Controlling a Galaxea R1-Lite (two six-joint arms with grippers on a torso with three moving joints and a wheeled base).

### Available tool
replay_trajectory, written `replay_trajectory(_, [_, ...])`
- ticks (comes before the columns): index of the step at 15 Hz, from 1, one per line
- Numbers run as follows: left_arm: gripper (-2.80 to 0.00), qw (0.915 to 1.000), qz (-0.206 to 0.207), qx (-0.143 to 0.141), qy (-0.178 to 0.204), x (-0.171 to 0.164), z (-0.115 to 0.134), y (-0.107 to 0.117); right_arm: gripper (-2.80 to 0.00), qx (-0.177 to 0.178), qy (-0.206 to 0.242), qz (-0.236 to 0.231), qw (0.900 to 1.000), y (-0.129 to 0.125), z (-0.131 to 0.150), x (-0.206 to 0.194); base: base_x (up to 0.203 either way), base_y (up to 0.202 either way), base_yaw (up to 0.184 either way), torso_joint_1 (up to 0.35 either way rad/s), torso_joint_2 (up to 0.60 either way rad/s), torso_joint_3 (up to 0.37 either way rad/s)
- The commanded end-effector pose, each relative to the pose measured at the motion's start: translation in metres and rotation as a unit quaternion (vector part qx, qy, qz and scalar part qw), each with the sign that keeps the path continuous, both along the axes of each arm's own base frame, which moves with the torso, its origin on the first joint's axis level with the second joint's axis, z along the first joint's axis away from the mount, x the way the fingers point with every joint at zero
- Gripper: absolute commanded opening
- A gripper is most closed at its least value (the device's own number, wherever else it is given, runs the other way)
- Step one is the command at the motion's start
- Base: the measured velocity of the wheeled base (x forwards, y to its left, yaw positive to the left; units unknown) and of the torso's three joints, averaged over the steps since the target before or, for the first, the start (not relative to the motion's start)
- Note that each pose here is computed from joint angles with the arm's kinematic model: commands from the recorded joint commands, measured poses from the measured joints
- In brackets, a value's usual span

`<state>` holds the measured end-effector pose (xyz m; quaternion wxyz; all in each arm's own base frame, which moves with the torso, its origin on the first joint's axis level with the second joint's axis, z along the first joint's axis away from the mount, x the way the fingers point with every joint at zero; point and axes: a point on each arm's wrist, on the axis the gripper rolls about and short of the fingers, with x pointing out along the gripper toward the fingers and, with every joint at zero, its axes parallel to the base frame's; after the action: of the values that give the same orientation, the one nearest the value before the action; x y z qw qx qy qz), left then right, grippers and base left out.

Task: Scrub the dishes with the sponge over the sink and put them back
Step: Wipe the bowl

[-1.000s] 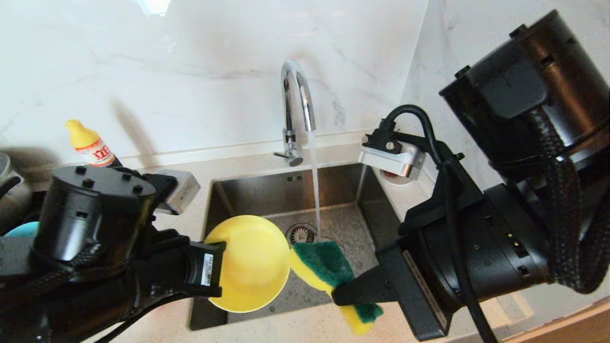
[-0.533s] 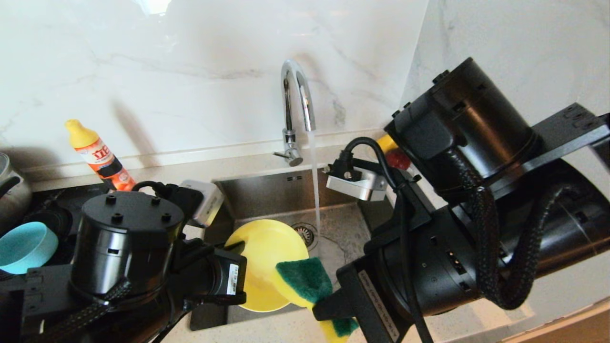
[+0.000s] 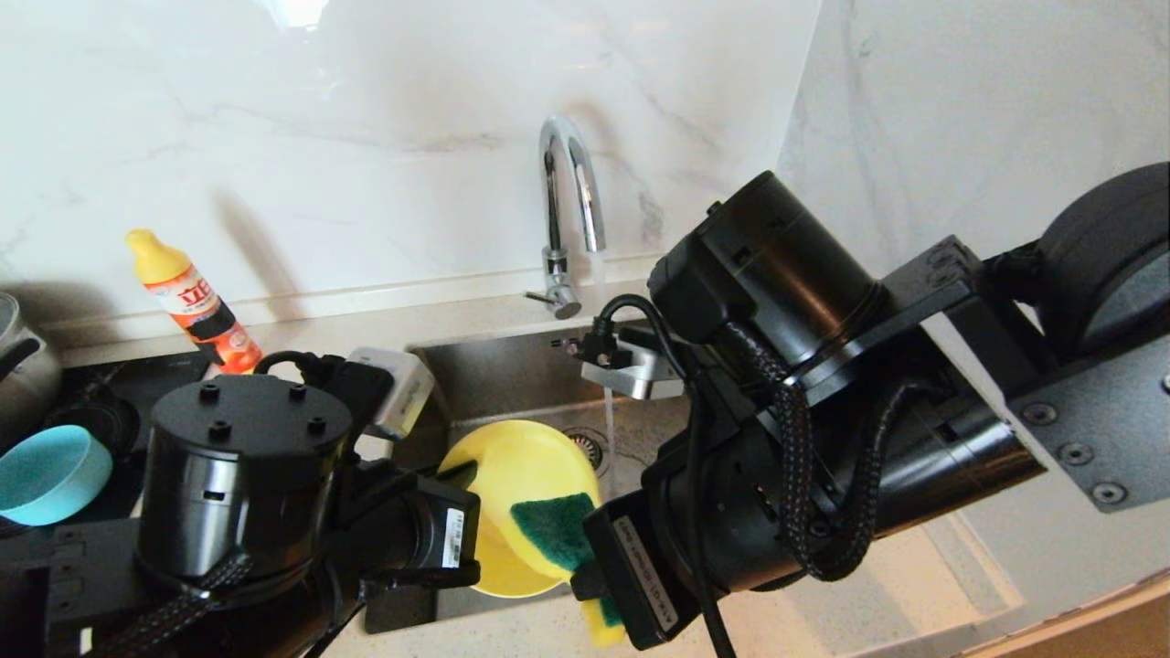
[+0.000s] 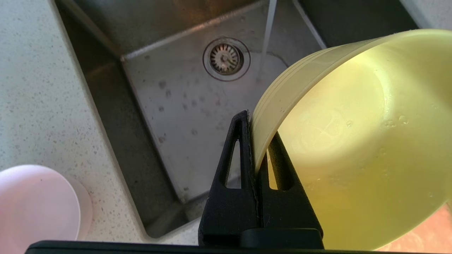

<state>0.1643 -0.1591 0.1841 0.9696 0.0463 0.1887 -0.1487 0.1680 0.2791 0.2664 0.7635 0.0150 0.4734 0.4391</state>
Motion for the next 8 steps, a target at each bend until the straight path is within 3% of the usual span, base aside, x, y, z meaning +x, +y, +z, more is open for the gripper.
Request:
replay_trajectory(1, [-2.80,1.0000,0.000,-0.001,0.000,-0.001,0.000,0.000,-2.80,-0.003,0.005,-0.005,1.000,0.004,-0.003,0.005,0.000,0.000,0.000,0.000,0.00,0.000])
replay_trajectory(8, [-2.80,0.9998,-0.022,-0.002,0.000,-0.011,-0.001,-0.002,-2.80,0.010,0.001,-0.050,0.999,0.009,-0.001,0.034,0.000,0.000,0.000,0.000,0.00,0.000])
